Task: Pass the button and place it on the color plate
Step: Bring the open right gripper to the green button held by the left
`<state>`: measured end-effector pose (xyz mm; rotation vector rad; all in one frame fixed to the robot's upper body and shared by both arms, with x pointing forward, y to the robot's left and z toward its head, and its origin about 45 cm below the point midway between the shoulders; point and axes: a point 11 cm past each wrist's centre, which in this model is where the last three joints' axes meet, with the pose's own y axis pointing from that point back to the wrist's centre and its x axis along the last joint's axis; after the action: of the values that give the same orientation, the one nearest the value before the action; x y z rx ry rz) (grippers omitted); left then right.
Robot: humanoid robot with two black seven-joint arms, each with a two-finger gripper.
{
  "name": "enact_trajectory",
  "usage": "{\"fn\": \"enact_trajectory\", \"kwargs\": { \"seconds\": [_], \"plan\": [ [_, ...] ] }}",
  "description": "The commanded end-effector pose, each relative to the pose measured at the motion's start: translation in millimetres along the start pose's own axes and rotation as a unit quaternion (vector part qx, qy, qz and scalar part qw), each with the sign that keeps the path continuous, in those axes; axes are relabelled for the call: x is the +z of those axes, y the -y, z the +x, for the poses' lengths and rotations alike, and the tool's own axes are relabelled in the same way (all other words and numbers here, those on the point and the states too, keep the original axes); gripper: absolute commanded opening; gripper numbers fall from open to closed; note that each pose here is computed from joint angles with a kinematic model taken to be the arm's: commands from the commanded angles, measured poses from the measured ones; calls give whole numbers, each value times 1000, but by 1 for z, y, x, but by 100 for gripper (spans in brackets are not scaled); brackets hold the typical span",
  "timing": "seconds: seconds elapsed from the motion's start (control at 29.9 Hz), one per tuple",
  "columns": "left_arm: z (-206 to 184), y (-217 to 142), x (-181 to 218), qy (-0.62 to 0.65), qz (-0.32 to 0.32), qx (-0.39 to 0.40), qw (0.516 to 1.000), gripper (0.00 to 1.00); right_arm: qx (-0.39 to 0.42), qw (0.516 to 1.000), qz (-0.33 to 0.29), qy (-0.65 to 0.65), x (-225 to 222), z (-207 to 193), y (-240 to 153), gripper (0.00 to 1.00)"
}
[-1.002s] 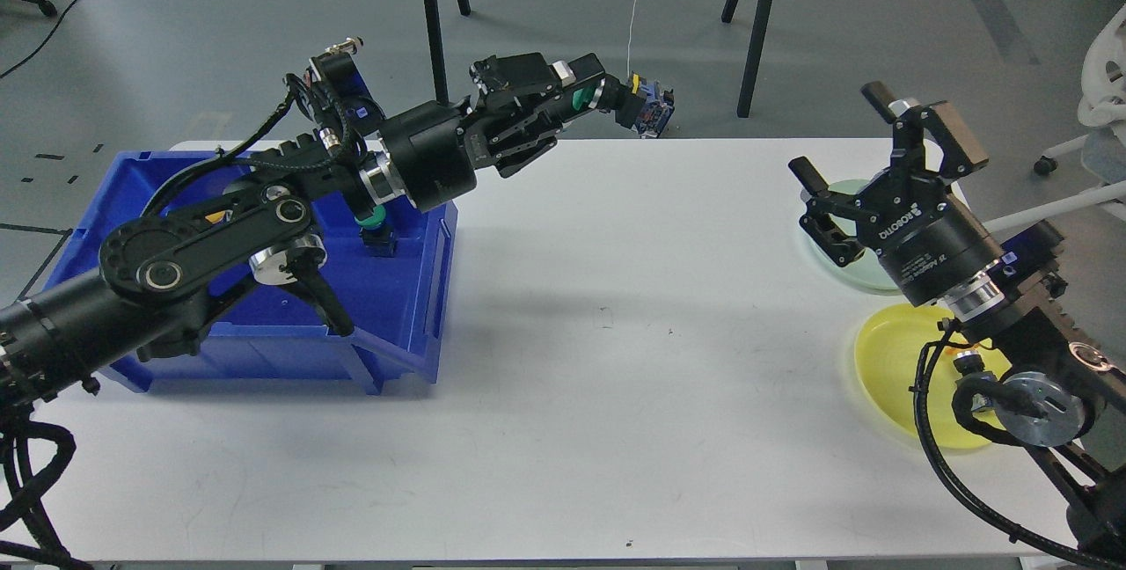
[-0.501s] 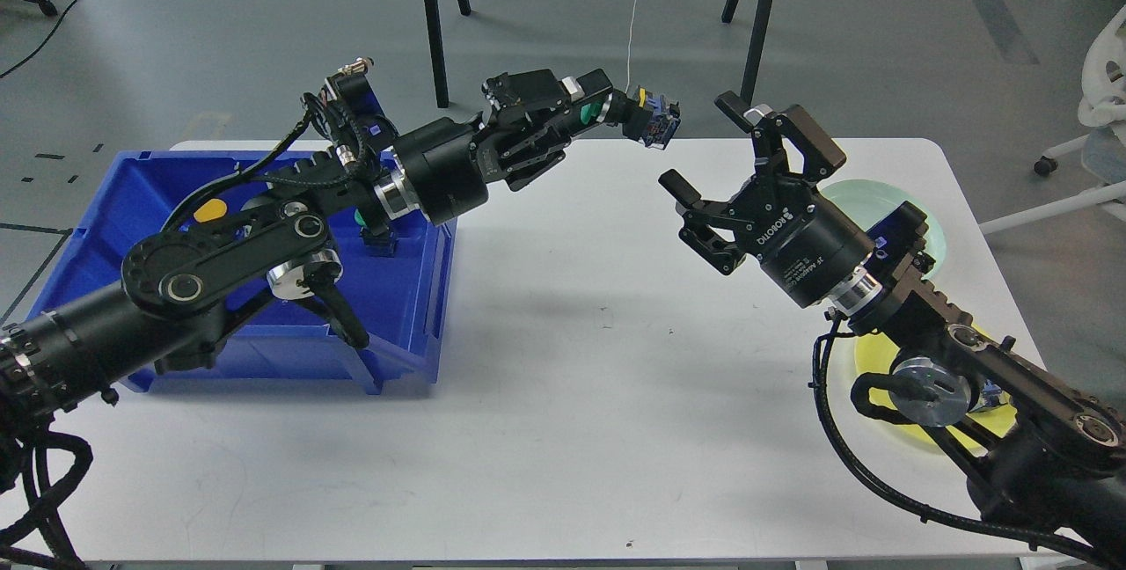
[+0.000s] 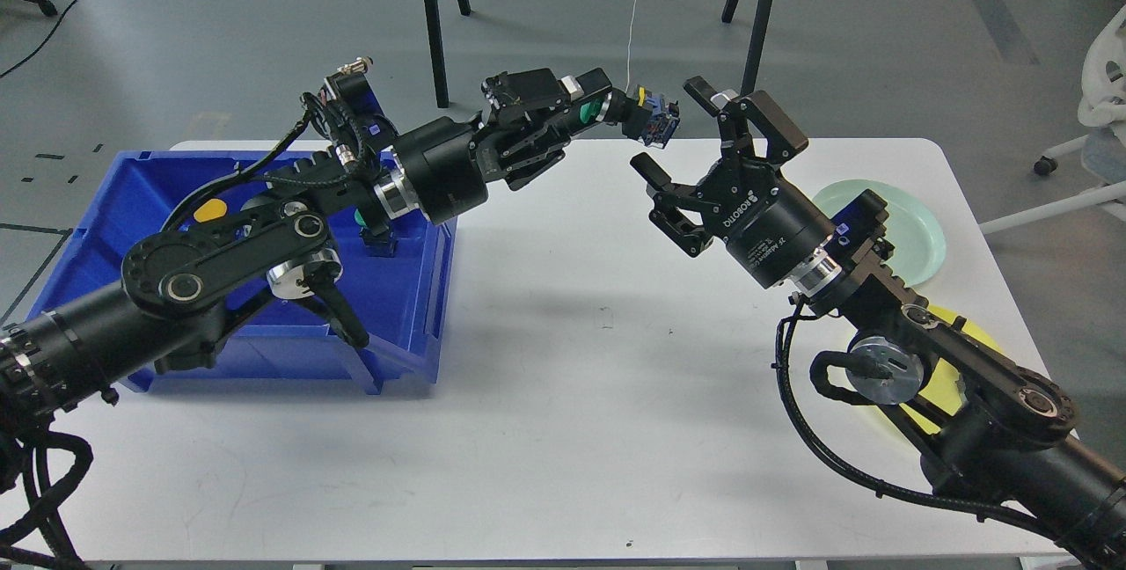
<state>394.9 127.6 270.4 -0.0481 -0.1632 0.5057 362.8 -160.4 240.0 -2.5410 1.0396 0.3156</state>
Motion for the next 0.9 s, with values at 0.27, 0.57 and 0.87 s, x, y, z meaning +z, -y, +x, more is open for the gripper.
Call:
{"fn": "enact_trajectory", "kwargs": {
  "seconds": [0.27, 0.57, 0.87],
  "plan": [
    [1, -2, -3, -1, 3, 3, 1000, 28, 0, 1000, 2, 4, 2, -1, 4, 80],
    [2, -2, -4, -2, 5, 5, 1000, 28, -2, 1000, 10, 4, 0, -2, 5, 63],
    [2, -2, -4, -2, 5, 5, 1000, 29, -5, 1000, 24, 1, -5, -3, 7, 31]
  ]
}}
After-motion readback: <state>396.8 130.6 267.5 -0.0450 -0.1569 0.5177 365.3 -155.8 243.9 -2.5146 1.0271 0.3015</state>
